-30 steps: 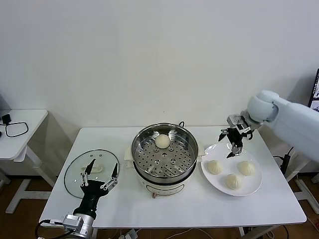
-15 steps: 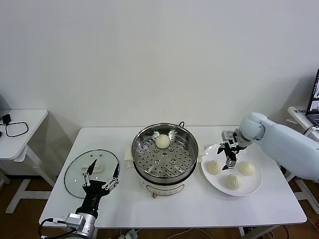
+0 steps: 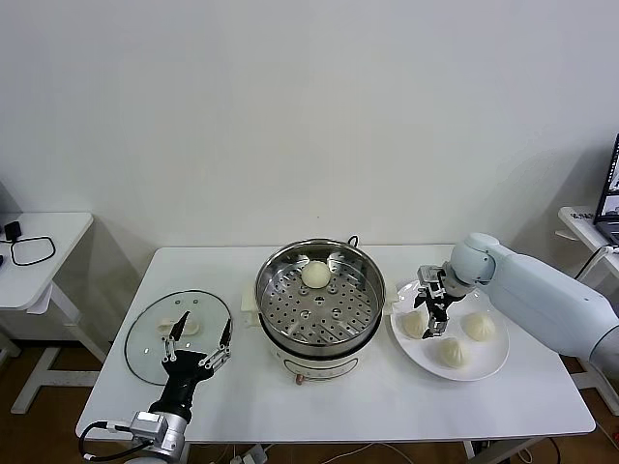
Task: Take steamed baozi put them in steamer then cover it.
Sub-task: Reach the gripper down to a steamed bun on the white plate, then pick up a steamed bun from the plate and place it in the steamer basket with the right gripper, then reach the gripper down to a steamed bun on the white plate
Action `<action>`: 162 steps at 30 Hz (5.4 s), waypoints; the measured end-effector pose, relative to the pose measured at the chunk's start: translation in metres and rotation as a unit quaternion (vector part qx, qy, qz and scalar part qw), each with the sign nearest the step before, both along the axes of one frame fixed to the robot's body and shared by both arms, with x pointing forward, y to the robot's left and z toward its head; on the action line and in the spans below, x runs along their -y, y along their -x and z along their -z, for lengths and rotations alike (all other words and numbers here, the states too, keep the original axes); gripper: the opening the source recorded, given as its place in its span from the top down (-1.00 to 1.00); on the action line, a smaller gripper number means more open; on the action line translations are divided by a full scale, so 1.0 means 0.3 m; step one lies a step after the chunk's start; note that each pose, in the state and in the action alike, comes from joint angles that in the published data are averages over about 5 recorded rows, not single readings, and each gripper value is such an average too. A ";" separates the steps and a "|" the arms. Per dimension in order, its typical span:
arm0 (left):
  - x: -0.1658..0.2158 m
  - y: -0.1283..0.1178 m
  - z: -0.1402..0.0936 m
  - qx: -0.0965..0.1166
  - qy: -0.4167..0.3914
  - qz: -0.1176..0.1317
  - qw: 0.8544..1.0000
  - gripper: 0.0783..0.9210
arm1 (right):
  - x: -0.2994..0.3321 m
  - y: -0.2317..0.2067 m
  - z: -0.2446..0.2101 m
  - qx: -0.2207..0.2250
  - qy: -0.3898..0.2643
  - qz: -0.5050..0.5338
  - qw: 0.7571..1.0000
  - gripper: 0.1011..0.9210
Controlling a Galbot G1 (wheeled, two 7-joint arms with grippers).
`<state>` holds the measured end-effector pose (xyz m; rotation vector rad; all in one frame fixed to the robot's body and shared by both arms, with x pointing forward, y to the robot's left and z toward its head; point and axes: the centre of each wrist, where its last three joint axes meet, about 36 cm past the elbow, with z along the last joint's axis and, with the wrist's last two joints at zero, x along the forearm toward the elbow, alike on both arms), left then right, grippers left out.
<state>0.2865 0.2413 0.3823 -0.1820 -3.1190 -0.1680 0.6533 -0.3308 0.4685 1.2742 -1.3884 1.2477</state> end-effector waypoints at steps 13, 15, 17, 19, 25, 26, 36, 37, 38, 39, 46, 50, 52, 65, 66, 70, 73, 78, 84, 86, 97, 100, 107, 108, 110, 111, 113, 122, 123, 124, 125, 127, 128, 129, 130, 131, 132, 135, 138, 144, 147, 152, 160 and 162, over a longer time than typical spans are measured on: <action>-0.004 0.000 0.011 -0.004 0.000 -0.001 1.000 -0.77 | -0.005 -0.010 0.021 0.000 0.001 0.001 1.000 -0.72; -0.002 -0.001 0.013 -0.003 0.001 -0.002 1.000 -0.77 | -0.005 -0.009 0.024 0.000 0.001 0.000 1.000 -0.65; 0.000 -0.002 0.014 -0.003 0.001 -0.002 1.000 -0.77 | -0.004 -0.010 0.025 0.001 0.001 0.000 1.000 -0.56; 0.000 -0.002 0.014 -0.003 0.002 -0.003 1.000 -0.77 | -0.004 -0.010 0.024 0.002 0.000 -0.001 1.000 -0.49; 0.001 -0.001 0.014 -0.003 0.002 -0.005 1.000 -0.77 | 0.005 -0.008 0.013 0.003 -0.002 0.000 1.000 -0.41; 0.001 -0.001 0.014 -0.003 0.002 -0.006 1.000 -0.77 | 0.008 -0.008 0.009 0.003 -0.002 0.000 1.000 -0.41; 0.011 0.004 0.007 -0.002 0.002 -0.003 1.000 -0.77 | 0.053 0.016 -0.105 0.001 -0.006 0.005 1.000 -0.41; 0.011 0.005 0.006 -0.002 0.002 -0.003 1.000 -0.77 | 0.057 0.020 -0.128 0.001 -0.007 0.006 1.000 -0.41; 0.011 0.006 0.005 -0.002 0.001 -0.002 1.000 -0.77 | 0.061 0.025 -0.154 0.002 -0.009 0.006 1.000 -0.41; 0.011 0.008 0.004 -0.002 0.000 -0.002 1.000 -0.77 | 0.065 0.031 -0.182 0.003 -0.011 0.006 1.000 -0.41; -0.003 0.014 0.003 -0.005 -0.007 -0.004 1.000 -0.77 | 0.066 0.083 -0.405 0.008 -0.021 0.000 1.000 -0.41; -0.011 0.016 0.007 -0.008 -0.009 -0.005 1.000 -0.77 | 0.022 0.112 -0.534 0.013 -0.030 -0.011 0.999 -0.41; -0.013 0.016 0.007 -0.009 -0.010 -0.005 1.000 -0.77 | -0.009 0.124 -0.592 0.016 -0.035 -0.016 0.999 -0.41; -0.035 0.014 0.016 -0.012 -0.015 -0.006 1.000 -0.77 | -0.374 0.127 -0.817 0.018 -0.058 -0.052 0.997 -0.41; -0.036 0.013 0.017 -0.013 -0.015 -0.006 1.000 -0.77 | -0.412 0.124 -0.823 0.018 -0.057 -0.056 0.997 -0.41; -0.042 0.010 0.020 -0.012 -0.015 -0.007 1.000 -0.77 | -0.556 0.117 -0.828 0.013 -0.050 -0.071 0.996 -0.41; -0.049 0.008 0.024 -0.013 -0.015 -0.009 1.000 -0.77 | -0.657 0.112 -0.816 0.007 -0.042 -0.082 0.996 -0.41; -0.061 0.005 0.029 -0.015 -0.017 -0.010 1.000 -0.77 | -0.807 0.097 -0.782 -0.004 -0.027 -0.100 0.995 -0.41; -0.066 0.004 0.039 -0.019 -0.017 -0.009 1.000 -0.77 | -0.947 0.063 -0.725 -0.008 -0.013 -0.113 0.993 -0.41; -0.070 0.004 0.039 -0.019 -0.018 -0.010 1.000 -0.77 | -0.984 0.051 -0.700 -0.009 -0.008 -0.115 0.993 -0.42; -0.087 0.007 0.041 -0.020 -0.017 -0.014 1.000 -0.77 | -1.132 -0.004 -0.540 -0.016 0.009 -0.118 0.993 -0.42; -0.090 0.008 0.043 -0.020 -0.016 -0.015 1.000 -0.77 | -1.153 -0.009 -0.506 -0.019 0.012 -0.118 0.993 -0.43; -0.086 0.009 0.043 -0.020 -0.014 -0.014 1.000 -0.77 | -1.166 -0.015 -0.472 -0.021 0.013 -0.118 0.993 -0.69; -0.086 0.009 0.043 -0.020 -0.014 -0.014 1.000 -0.77 | -1.164 -0.015 -0.474 -0.021 0.011 -0.117 0.993 -0.71; -0.086 0.010 0.045 -0.021 -0.014 -0.014 1.000 -0.77 | -1.155 -0.016 -0.484 -0.020 0.008 -0.116 0.993 -0.75; -0.085 0.010 0.045 -0.021 -0.013 -0.013 1.000 -0.77 | -1.146 -0.017 -0.493 -0.020 0.006 -0.115 0.993 -0.75; -0.080 0.010 0.044 -0.021 -0.012 -0.012 1.000 -0.77 | -1.119 -0.021 -0.521 -0.018 0.001 -0.112 0.994 -0.76; -0.066 0.016 0.029 -0.018 -0.011 -0.008 1.000 -0.77 | -0.811 -0.039 -0.722 0.003 -0.013 -0.094 0.995 -0.76; -0.067 0.017 0.028 -0.018 -0.012 -0.008 1.000 -0.77 | -0.763 -0.038 -0.741 0.005 -0.015 -0.093 0.996 -0.76; -0.069 0.018 0.028 -0.018 -0.012 -0.009 1.000 -0.77 | -0.713 -0.036 -0.758 0.006 -0.016 -0.091 0.996 -0.76; -0.070 0.020 0.028 -0.019 -0.013 -0.009 1.000 -0.77 | -0.661 -0.033 -0.772 0.008 -0.017 -0.089 0.996 -0.76; -0.073 0.022 0.029 -0.020 -0.015 -0.009 1.000 -0.77 | -0.560 -0.025 -0.791 0.009 -0.018 -0.085 0.996 -0.76; -0.074 0.024 0.029 -0.021 -0.015 -0.008 1.000 -0.77 | -0.510 -0.020 -0.797 0.010 -0.018 -0.083 0.996 -0.76; -0.074 0.025 0.028 -0.021 -0.016 -0.008 1.000 -0.77 | -0.461 -0.014 -0.800 0.011 -0.017 -0.081 0.997 -0.76; -0.073 0.026 0.027 -0.021 -0.016 -0.008 1.000 -0.77 | -0.412 -0.009 -0.800 0.012 -0.016 -0.079 0.997 -0.76; -0.072 0.027 0.025 -0.021 -0.016 -0.007 1.000 -0.77 | -0.364 -0.003 -0.798 0.013 -0.014 -0.076 0.997 -0.76; -0.071 0.029 0.024 -0.020 -0.016 -0.007 1.000 -0.77 | -0.318 0.003 -0.793 0.013 -0.011 -0.074 0.997 -0.76; -0.066 0.033 0.019 -0.019 -0.015 -0.007 1.000 -0.77 | -0.192 0.022 -0.759 0.011 -0.003 -0.067 0.998 -0.76; -0.062 0.035 0.019 -0.019 -0.013 -0.007 1.000 -0.77 | -0.084 0.041 -0.703 0.005 0.007 -0.062 0.998 -0.76; -0.050 0.036 0.020 -0.019 -0.012 -0.005 1.000 -0.77 | 0.052 0.076 -0.563 -0.008 0.027 -0.066 0.997 -0.76; -0.044 0.034 0.019 -0.018 -0.011 -0.003 1.000 -0.77 | 0.093 0.092 -0.491 -0.016 0.035 -0.071 0.997 -0.76; -0.040 0.034 0.023 -0.018 -0.011 -0.002 1.000 -0.77 | 0.133 0.119 -0.376 -0.031 0.042 -0.077 0.996 -0.76; -0.043 0.033 0.030 -0.020 -0.013 -0.003 1.000 -0.77 | 0.168 0.154 -0.216 -0.042 0.045 -0.076 0.995 -0.76; -0.040 0.033 0.032 -0.020 -0.013 -0.002 1.000 -0.77 | 0.171 0.159 -0.185 -0.042 0.044 -0.074 0.995 -0.76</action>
